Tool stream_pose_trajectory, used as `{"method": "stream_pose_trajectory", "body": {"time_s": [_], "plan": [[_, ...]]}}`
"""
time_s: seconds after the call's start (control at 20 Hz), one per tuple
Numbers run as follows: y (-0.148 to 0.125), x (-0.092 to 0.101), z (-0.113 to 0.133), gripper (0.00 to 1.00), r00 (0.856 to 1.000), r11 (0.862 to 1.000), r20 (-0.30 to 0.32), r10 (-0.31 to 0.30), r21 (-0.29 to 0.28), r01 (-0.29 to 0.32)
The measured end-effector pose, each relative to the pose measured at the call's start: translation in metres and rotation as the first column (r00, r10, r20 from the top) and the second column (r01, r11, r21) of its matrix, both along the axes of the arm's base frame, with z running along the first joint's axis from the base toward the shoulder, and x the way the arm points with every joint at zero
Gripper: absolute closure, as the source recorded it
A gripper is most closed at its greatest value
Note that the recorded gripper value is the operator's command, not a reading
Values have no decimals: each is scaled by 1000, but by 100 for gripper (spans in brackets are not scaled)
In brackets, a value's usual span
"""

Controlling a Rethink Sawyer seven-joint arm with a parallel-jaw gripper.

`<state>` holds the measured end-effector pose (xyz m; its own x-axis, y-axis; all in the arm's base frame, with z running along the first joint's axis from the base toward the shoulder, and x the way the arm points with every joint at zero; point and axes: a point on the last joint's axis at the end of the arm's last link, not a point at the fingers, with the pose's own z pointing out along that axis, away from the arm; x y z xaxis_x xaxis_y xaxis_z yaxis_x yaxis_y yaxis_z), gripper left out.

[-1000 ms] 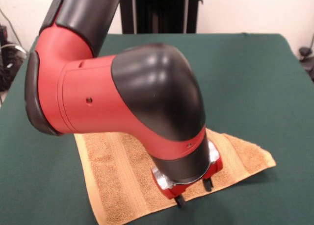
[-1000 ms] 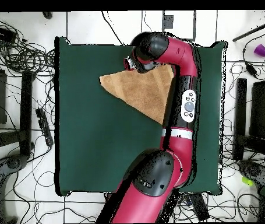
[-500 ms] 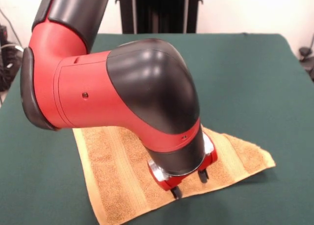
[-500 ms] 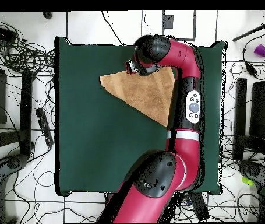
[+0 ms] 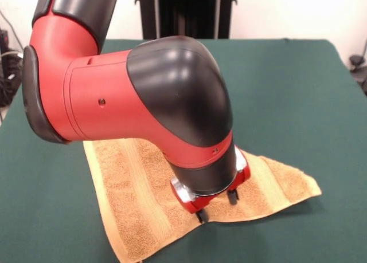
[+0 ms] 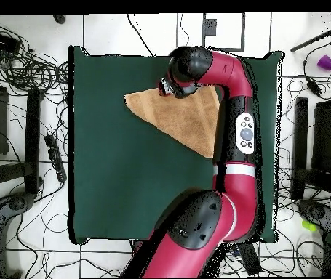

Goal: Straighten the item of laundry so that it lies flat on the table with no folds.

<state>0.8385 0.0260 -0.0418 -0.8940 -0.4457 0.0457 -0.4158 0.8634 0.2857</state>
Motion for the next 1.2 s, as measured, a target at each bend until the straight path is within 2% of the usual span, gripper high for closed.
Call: {"method": "stream_pose_trajectory", "body": {"time_s": [0.25, 0.85, 1.2], "plan": [[-2, 1, -6, 0, 999, 999, 42, 7, -43, -5], [4, 0, -6, 0, 999, 996, 46, 28, -87, -24], [-1, -5, -5, 0, 998, 993, 55, 42, -110, -35]]}}
